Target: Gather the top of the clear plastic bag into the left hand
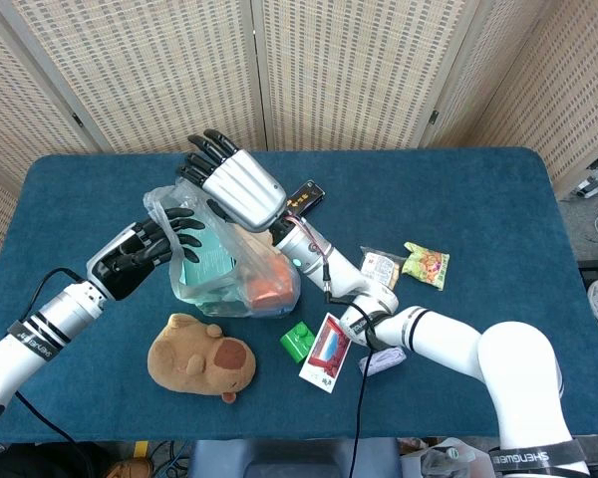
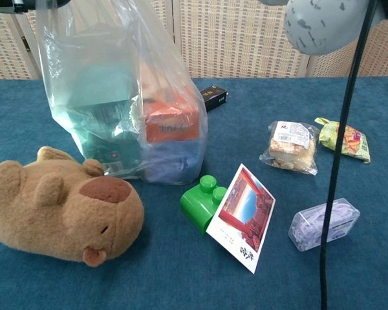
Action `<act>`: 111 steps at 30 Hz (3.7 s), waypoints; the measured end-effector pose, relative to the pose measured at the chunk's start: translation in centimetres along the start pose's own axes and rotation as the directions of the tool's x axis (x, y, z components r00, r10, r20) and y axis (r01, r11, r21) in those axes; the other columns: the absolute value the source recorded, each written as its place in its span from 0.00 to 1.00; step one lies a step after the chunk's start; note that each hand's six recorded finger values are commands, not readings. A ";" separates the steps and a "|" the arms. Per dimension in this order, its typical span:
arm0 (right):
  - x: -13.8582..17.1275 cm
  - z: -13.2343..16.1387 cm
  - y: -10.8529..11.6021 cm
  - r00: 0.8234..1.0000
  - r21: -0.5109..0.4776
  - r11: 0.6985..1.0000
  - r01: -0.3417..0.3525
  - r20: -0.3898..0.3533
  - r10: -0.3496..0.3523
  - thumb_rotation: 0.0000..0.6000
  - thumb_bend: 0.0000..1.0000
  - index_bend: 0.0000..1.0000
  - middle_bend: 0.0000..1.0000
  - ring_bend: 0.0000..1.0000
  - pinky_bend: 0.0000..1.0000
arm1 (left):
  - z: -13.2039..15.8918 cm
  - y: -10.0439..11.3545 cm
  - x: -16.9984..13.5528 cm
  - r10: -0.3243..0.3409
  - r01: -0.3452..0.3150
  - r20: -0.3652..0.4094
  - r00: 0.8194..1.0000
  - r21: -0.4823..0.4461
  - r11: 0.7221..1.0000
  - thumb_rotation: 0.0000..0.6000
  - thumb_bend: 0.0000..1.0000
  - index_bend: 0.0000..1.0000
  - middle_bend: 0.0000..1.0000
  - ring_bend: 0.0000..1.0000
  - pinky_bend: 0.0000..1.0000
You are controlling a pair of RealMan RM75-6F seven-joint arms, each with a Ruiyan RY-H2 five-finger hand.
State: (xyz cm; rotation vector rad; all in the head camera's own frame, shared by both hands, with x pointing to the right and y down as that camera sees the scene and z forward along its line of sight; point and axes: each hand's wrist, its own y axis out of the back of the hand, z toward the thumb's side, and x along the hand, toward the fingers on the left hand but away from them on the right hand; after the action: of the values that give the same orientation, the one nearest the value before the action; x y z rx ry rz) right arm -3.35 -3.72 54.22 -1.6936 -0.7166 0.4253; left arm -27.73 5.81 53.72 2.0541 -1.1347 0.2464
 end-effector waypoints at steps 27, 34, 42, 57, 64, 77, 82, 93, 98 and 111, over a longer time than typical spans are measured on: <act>2.0 -1.1 1.1 0.999 -0.042 0.999 0.019 0.029 -0.018 1.00 0.00 0.59 0.35 0.14 0.19 | 0.0 -0.2 -0.1 -0.005 0.005 0.001 1.000 -0.002 1.000 0.86 0.22 0.27 0.30 0.34 0.38; 1.7 -0.5 0.8 0.993 -0.079 0.991 0.110 0.058 -0.106 1.00 0.04 0.65 0.42 0.20 0.19 | 0.1 -0.3 -0.1 -0.002 0.002 0.002 1.000 0.001 1.000 0.85 0.22 0.27 0.30 0.34 0.38; 1.3 0.2 1.4 0.961 -0.135 0.953 0.270 0.106 -0.257 1.00 0.08 0.67 0.45 0.23 0.19 | 0.1 -0.4 -0.3 0.001 -0.001 0.004 1.000 0.000 1.000 0.86 0.22 0.27 0.30 0.34 0.38; 1.3 0.3 3.2 0.923 -0.163 0.913 0.374 0.158 -0.350 1.00 0.03 0.28 0.28 0.17 0.19 | 0.4 -0.8 -0.4 -0.010 0.010 0.005 1.000 0.005 1.000 0.82 0.22 0.27 0.30 0.34 0.38; 1.3 0.4 4.2 0.908 -0.173 0.896 0.409 0.177 -0.380 1.00 0.00 0.12 0.20 0.09 0.14 | 0.4 -0.8 -0.5 -0.009 0.009 0.009 1.000 0.012 1.000 0.79 0.22 0.27 0.30 0.34 0.38; 1.6 0.1 5.9 0.897 -0.196 0.881 0.430 0.200 -0.393 1.00 0.00 0.00 0.10 0.00 0.07 | 0.8 -1.2 -0.2 -0.027 0.027 0.034 0.999 0.022 0.999 0.56 0.22 0.27 0.30 0.33 0.31; 1.5 0.7 6.3 0.903 -0.199 0.886 0.418 0.201 -0.381 1.00 0.00 0.00 0.07 0.00 0.04 | 0.7 -1.4 0.3 -0.039 0.037 0.043 0.998 0.044 0.998 0.42 0.22 0.27 0.30 0.32 0.24; 1.5 1.2 6.7 0.910 -0.200 0.895 0.399 0.203 -0.360 1.00 0.00 0.00 0.03 0.00 0.01 | 0.6 -1.1 1.1 -0.022 0.015 0.066 0.998 0.095 0.995 0.21 0.22 0.27 0.30 0.25 0.18; 1.4 1.1 6.9 0.911 -0.191 0.899 0.395 0.209 -0.356 1.00 0.00 0.00 0.02 0.00 0.01 | 0.6 -1.1 1.2 -0.017 0.008 0.076 0.997 0.116 0.993 0.14 0.22 0.27 0.29 0.23 0.16; 0.5 2.2 7.2 0.913 -0.187 0.900 0.394 0.197 -0.358 1.00 0.00 0.00 0.02 0.00 0.00 | 0.1 -2.7 1.7 -0.073 0.067 0.059 0.996 0.088 0.994 0.08 0.22 0.27 0.29 0.23 0.16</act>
State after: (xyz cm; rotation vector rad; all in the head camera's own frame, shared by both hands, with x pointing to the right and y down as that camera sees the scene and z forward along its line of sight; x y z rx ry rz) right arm -2.66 -2.65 46.79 -1.6877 -1.2245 0.2097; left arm -24.61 5.49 53.03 2.1868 -1.1039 0.2015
